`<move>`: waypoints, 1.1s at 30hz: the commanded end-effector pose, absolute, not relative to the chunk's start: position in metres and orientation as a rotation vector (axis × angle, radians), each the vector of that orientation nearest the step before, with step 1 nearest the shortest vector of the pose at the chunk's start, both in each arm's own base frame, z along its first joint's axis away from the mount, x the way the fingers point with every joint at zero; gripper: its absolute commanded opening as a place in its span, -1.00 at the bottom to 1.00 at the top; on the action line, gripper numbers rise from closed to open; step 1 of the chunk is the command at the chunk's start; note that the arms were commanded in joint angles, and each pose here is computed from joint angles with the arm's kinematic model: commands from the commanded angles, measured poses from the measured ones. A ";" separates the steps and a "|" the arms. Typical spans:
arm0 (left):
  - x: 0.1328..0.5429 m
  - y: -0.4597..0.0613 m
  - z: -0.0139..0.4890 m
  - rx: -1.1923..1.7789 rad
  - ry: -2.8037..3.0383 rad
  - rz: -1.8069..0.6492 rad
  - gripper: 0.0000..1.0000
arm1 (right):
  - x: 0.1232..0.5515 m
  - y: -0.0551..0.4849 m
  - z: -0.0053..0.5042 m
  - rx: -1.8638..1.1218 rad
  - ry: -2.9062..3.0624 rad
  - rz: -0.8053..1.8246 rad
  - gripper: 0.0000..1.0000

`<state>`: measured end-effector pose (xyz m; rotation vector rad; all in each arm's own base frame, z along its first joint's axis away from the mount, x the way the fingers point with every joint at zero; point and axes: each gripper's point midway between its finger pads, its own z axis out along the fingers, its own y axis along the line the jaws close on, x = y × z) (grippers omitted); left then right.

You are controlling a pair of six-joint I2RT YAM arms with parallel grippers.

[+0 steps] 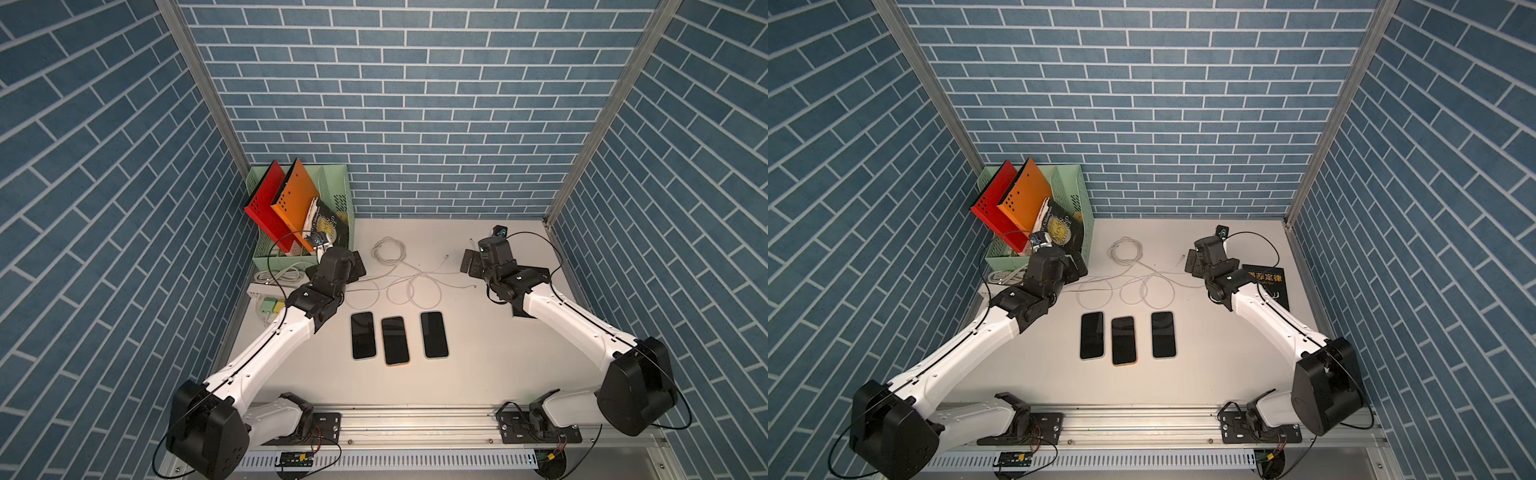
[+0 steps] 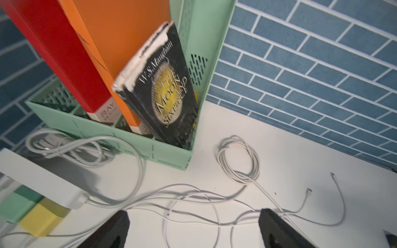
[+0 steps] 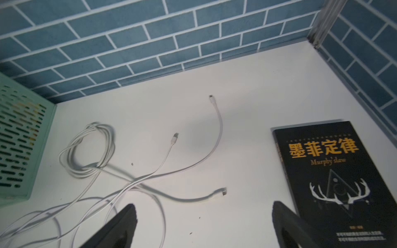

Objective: Unplug the charging cable from the phone
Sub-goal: Place the phone at the center of the board, then reset both arms

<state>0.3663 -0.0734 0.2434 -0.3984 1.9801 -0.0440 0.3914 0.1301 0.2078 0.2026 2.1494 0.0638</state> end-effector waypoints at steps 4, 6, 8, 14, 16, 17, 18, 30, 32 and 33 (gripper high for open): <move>0.358 -0.010 0.237 -0.389 1.897 0.257 0.99 | 0.403 0.067 0.233 0.294 1.930 -0.112 0.99; 0.356 0.004 0.229 -0.412 1.881 0.254 1.00 | 0.397 0.054 0.235 0.301 1.865 -0.126 0.99; 0.353 0.015 0.218 -0.422 1.873 0.261 0.99 | 0.390 0.041 0.235 0.317 1.814 -0.131 0.99; 0.356 0.032 0.190 -0.428 1.850 0.278 0.99 | 0.373 0.011 0.215 0.356 1.785 -0.179 0.99; 0.360 0.035 0.185 -0.417 1.825 0.295 0.99 | 0.370 0.007 0.209 0.353 1.801 -0.195 0.99; 0.358 0.036 0.177 -0.402 1.816 0.304 0.98 | 0.368 0.006 0.206 0.350 1.807 -0.203 0.99; 0.358 0.036 0.174 -0.385 1.786 0.299 0.95 | 0.367 0.004 0.203 0.349 1.814 -0.214 0.99; 0.364 0.026 0.151 -0.241 1.665 0.280 0.98 | 0.351 -0.036 0.173 0.369 1.877 -0.389 0.99; 0.361 0.023 0.151 -0.209 1.627 0.252 0.99 | 0.350 -0.039 0.172 0.356 1.854 -0.410 0.99; 0.358 0.024 0.149 -0.212 1.609 0.244 1.00 | 0.349 -0.039 0.171 0.350 1.841 -0.407 0.99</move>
